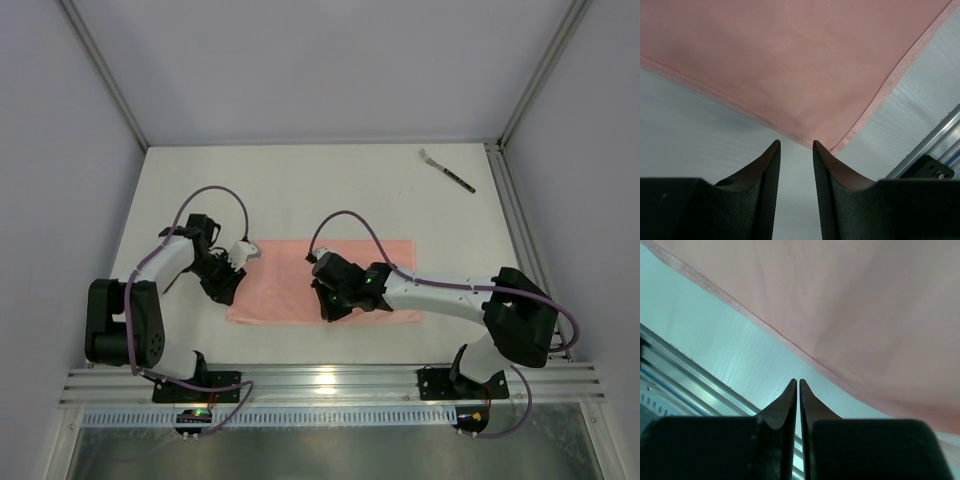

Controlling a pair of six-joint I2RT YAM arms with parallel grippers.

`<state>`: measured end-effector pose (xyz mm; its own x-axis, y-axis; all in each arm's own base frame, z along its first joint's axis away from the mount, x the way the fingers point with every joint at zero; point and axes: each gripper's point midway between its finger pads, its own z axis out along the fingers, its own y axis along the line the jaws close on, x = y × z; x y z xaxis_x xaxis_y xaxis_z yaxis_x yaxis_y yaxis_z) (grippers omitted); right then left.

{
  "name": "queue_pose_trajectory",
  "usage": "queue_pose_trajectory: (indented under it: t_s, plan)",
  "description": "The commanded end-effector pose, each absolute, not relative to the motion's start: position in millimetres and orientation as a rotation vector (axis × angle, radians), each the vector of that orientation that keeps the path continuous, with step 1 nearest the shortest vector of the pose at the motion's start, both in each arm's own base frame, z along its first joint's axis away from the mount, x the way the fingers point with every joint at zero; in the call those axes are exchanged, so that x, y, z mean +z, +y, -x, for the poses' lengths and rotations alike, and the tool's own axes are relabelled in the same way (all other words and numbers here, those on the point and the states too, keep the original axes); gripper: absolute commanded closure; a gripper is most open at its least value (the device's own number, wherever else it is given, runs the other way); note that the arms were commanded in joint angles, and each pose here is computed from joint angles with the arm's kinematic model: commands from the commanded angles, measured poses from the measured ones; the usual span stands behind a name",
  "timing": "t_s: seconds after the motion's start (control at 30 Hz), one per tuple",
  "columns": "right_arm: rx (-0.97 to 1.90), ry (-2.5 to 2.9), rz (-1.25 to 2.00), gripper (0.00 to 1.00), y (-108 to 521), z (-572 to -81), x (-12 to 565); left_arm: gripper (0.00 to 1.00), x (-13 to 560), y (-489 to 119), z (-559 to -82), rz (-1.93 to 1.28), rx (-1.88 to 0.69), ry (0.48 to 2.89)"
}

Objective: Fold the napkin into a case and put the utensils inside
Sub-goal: Fold the rectangle-folded napkin at the center of the board.

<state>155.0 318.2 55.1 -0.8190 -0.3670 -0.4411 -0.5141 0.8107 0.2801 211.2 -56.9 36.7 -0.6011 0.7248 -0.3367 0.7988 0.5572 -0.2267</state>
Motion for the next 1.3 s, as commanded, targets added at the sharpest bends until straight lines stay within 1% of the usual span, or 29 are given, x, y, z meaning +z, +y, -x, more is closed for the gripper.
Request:
queue_pose_trajectory:
  t_s: [0.0,0.13,0.2,0.33,0.43,0.5,0.63,0.67,0.8,1.13,1.27]
  plan:
    - [0.453,2.614,0.509,0.92,291.4,-170.9,68.8,0.65,36.0,-54.6,-213.6,-1.283,-0.468,2.575]
    - [0.339,2.65,0.296,0.89,247.7,-192.0,50.1,0.66,30.0,-56.4,-206.7,-1.3,-0.462,2.586]
    - [0.359,2.624,0.173,0.89,234.6,-211.2,48.2,0.65,26.2,-56.1,-204.6,-1.304,-0.46,2.596]
    - [0.323,2.586,0.125,0.88,212.6,-234.0,44.3,0.66,18.8,-55.0,-200.4,-1.318,-0.451,2.613]
    - [0.202,2.651,0.11,0.89,190.8,-229.7,32.0,0.65,16.8,-53.8,-199.6,-1.317,-0.443,2.618]
    - [0.141,2.7,0.09,0.89,175.2,-215.0,22.9,0.65,15.2,-54.2,-198.4,-1.319,-0.448,2.616]
    - [0.119,2.732,-0.032,0.9,153.4,-188.3,18.0,0.65,14.0,-55.2,-197.5,-1.317,-0.462,2.622]
    - [0.109,2.735,-0.099,0.93,147.4,-182.7,18.1,0.66,14.2,-55.9,-198.1,-1.314,-0.465,2.621]
    - [0.104,2.718,-0.25,0.96,128.2,-163.3,19.8,0.66,17.9,-56.5,-201.4,-1.313,-0.462,2.613]
    - [0.137,2.682,-0.492,0.96,113.8,-144.7,21.8,0.66,25.2,-59.9,-202.6,-1.308,-0.479,2.593]
    - [0.147,2.603,-0.497,0.93,110.5,-155.5,36.0,0.66,38.7,-69.7,-201.0,-1.301,-0.555,2.559]
